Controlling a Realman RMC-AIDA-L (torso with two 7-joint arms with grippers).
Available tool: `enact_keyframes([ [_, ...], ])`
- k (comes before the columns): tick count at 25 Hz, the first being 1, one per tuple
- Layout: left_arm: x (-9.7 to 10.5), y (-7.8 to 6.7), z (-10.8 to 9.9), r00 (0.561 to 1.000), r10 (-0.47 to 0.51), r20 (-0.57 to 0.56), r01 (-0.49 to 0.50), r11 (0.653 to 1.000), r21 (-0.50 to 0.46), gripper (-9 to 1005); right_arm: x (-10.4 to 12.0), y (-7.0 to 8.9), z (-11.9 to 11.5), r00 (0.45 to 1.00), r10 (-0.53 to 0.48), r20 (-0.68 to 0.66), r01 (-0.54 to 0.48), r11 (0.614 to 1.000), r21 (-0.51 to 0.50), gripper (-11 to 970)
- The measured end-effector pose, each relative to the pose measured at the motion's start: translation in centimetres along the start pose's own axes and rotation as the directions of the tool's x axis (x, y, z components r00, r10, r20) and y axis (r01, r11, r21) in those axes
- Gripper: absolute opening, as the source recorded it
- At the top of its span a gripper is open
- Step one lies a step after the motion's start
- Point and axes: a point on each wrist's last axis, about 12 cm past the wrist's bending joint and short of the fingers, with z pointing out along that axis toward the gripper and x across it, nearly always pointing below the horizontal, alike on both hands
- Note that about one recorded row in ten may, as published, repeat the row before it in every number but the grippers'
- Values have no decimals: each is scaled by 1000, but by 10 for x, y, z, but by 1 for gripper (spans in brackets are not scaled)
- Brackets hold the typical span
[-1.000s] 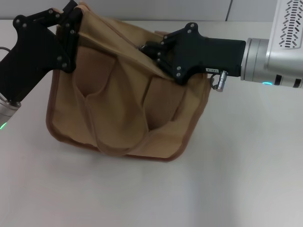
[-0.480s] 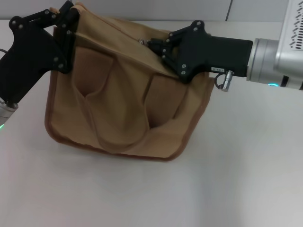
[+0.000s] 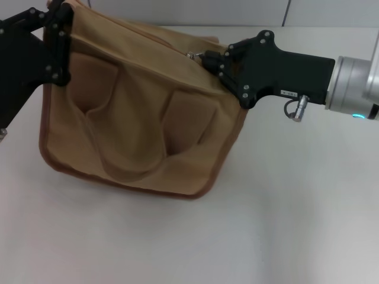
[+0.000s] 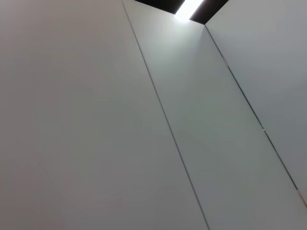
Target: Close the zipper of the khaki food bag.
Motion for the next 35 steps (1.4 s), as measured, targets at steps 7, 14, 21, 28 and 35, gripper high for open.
enact_keyframes([
  [7, -1, 3, -4, 1000, -2, -3, 2, 1000, -26, 22, 10, 5, -21, 999, 44, -5, -43, 998, 44, 42],
  [14, 0, 3, -4, 1000, -5, -9, 5, 1000, -25, 22, 12, 5, -41, 991, 102, 81, -107, 993, 57, 55],
  [21, 3, -7, -3, 998, -53, -22, 53, 999, 6, 22, 16, 7, -52, 969, 170, 180, -186, 980, 75, 106],
  [28, 1, 1, 1, 943, -330, -30, 331, 943, 25, 130, 20, 21, -54, 955, 210, 210, -215, 977, 0, 251],
  [35, -6, 16, -15, 824, -566, 25, 566, 822, -63, 497, 23, 31, -59, 934, 233, 271, -232, 972, -38, 496],
])
